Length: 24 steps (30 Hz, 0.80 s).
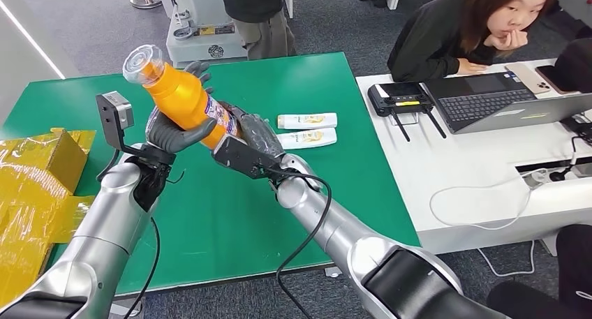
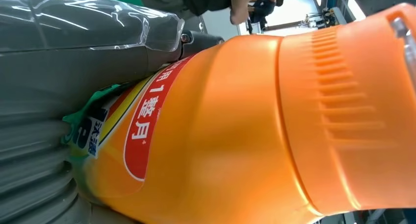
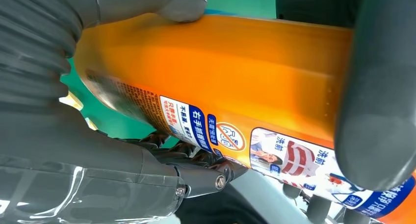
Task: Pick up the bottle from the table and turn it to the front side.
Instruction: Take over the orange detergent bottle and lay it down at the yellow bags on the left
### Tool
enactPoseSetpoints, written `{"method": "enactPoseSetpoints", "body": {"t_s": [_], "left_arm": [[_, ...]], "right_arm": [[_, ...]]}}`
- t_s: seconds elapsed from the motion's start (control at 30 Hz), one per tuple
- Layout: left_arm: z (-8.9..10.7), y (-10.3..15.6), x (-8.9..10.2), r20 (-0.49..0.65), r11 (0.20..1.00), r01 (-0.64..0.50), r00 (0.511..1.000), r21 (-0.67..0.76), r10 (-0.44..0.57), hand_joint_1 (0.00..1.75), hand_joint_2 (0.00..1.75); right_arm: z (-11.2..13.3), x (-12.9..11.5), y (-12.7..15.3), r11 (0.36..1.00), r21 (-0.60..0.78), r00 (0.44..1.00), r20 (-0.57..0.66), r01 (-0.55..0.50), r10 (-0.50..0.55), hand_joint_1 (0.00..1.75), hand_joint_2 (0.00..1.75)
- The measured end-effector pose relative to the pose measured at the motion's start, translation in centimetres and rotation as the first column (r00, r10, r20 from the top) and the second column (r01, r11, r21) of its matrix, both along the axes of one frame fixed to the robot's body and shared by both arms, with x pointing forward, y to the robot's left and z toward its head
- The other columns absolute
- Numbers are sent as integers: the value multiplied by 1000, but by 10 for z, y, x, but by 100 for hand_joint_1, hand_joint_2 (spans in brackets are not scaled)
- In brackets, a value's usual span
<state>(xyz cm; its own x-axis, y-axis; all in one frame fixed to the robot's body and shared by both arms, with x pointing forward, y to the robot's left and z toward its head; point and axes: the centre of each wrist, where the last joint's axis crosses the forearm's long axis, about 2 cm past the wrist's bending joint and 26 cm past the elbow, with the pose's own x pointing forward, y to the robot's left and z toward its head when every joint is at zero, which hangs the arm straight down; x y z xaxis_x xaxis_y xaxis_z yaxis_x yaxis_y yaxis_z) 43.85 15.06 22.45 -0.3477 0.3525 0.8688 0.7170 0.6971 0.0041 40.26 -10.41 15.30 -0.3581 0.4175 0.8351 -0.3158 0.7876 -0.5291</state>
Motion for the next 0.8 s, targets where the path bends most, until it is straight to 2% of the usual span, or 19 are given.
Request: {"method": "enactPoseSetpoints", "body": {"t_s": [0.1, 0.23, 0.4, 0.47, 0.6, 0.67, 0.7, 0.8], "left_arm": [[-2, 2, 0, 2, 1000, -7, 1000, -2, 7, 175, 175], [-6, 5, -1, -1, 1000, -22, 1000, -10, 22, 141, 175], [-13, 10, -3, -23, 999, -32, 999, -31, 32, 153, 175], [-17, 11, -4, -33, 999, -33, 999, -35, 32, 148, 175], [-21, 14, -6, -44, 999, -29, 999, -38, 27, 175, 175], [-23, 16, -6, -49, 999, -27, 998, -40, 25, 175, 175], [-23, 16, -6, -51, 999, -27, 998, -40, 25, 175, 175], [-26, 16, -7, -56, 999, -23, 998, -36, 21, 175, 175]], "right_arm": [[-1, 0, 0, 1000, -5, 1000, -8, -2, 2, 175, 175], [-2, -1, -1, 1000, -19, 1000, -10, -8, 8, 175, 175], [-8, -4, -1, 999, -30, 1000, -25, -11, 10, 175, 175], [-12, -6, -2, 999, -33, 999, -33, -11, 10, 175, 175], [-17, -8, -4, 999, -42, 999, -44, -10, 8, 175, 175], [-20, -9, -7, 999, -48, 999, -47, -8, 6, 175, 175], [-21, -9, -9, 999, -50, 999, -47, -8, 6, 146, 175], [-26, -10, -14, 998, -56, 999, -44, -10, 8, 15, 175]]}}
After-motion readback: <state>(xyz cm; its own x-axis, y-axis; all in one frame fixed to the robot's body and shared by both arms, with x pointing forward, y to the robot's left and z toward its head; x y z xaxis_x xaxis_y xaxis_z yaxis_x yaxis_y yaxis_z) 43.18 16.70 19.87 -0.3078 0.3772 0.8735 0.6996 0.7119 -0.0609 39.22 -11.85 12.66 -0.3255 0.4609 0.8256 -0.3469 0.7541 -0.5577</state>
